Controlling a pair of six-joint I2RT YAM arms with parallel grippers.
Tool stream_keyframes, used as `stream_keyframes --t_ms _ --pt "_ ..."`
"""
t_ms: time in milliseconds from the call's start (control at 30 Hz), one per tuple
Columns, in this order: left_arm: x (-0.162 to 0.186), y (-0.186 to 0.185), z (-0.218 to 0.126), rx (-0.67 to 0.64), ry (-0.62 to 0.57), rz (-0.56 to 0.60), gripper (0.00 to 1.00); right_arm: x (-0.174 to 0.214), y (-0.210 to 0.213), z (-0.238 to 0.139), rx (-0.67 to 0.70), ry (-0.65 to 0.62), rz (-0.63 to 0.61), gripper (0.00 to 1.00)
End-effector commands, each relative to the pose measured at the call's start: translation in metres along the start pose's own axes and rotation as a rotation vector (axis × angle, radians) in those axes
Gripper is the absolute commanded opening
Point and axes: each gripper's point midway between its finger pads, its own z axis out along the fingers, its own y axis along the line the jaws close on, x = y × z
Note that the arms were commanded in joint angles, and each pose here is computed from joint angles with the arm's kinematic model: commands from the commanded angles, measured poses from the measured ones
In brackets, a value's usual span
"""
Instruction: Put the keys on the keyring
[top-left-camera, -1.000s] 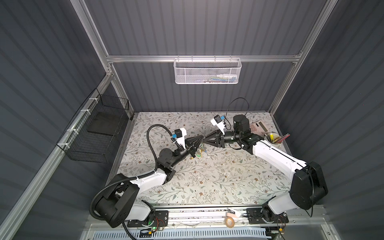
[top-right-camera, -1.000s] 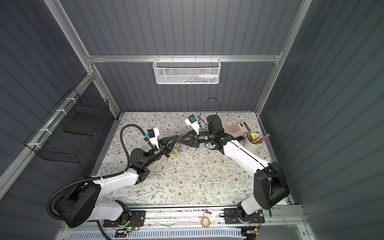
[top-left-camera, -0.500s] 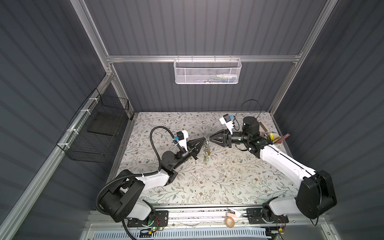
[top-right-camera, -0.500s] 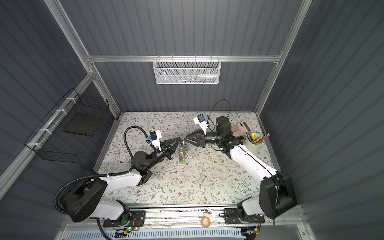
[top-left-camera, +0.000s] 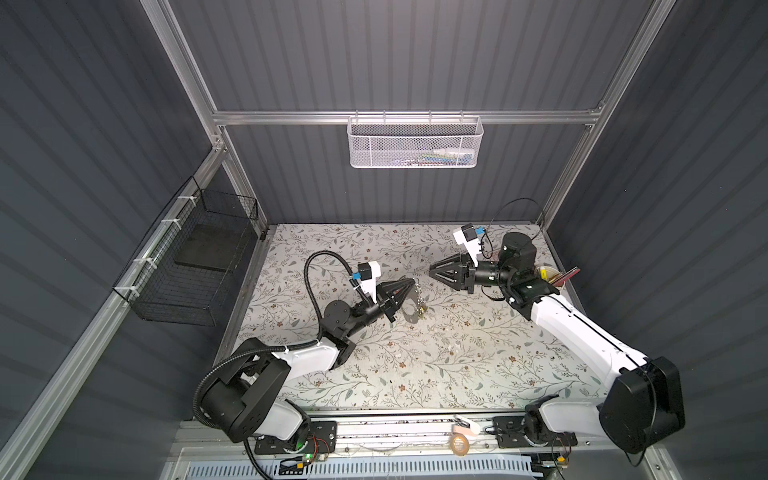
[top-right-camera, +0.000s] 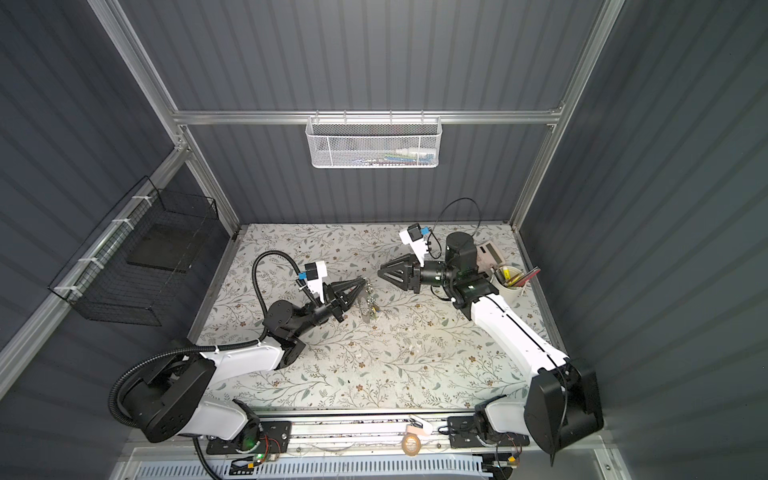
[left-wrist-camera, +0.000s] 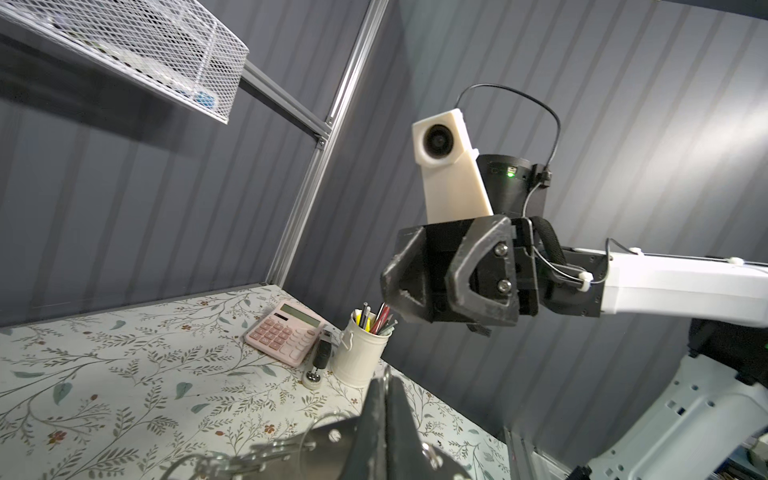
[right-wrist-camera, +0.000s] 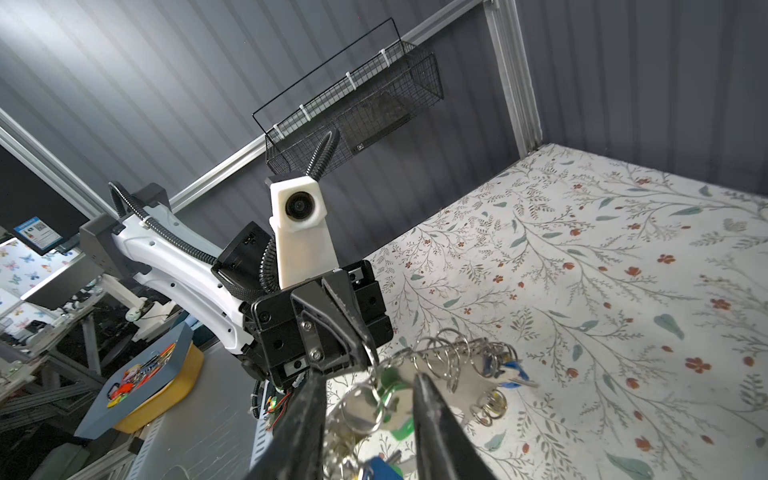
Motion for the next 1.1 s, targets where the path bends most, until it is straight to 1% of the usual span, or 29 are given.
stream_keyframes --t_ms 0,133,500,700,900,1067 --pt "-0.020 -0.022 0.007 0.108 -0.051 0.020 0.00 -0.006 0.009 0.010 -0.061 0.008 -0.025 0.35" --pt "-0.021 -0.021 0.008 0.103 -0.057 0.020 0.00 0.001 0.010 0.017 -0.091 0.028 -0.016 0.32" --pt "-0.027 -0.022 0.008 0.102 -0.073 0.024 0.00 0.020 0.006 0.022 -0.102 0.065 0.028 0.23" --pt "-0.033 -0.014 0.003 0.054 -0.107 0.026 0.00 0.022 0.003 0.023 -0.100 0.069 0.034 0.23" --pt "-0.038 -0.015 0.002 0.050 -0.118 0.032 0.00 0.023 0.002 0.024 -0.104 0.072 0.040 0.23" --pt "-0.040 -0.016 0.002 0.057 -0.124 0.030 0.00 0.025 -0.001 0.025 -0.104 0.073 0.048 0.20"
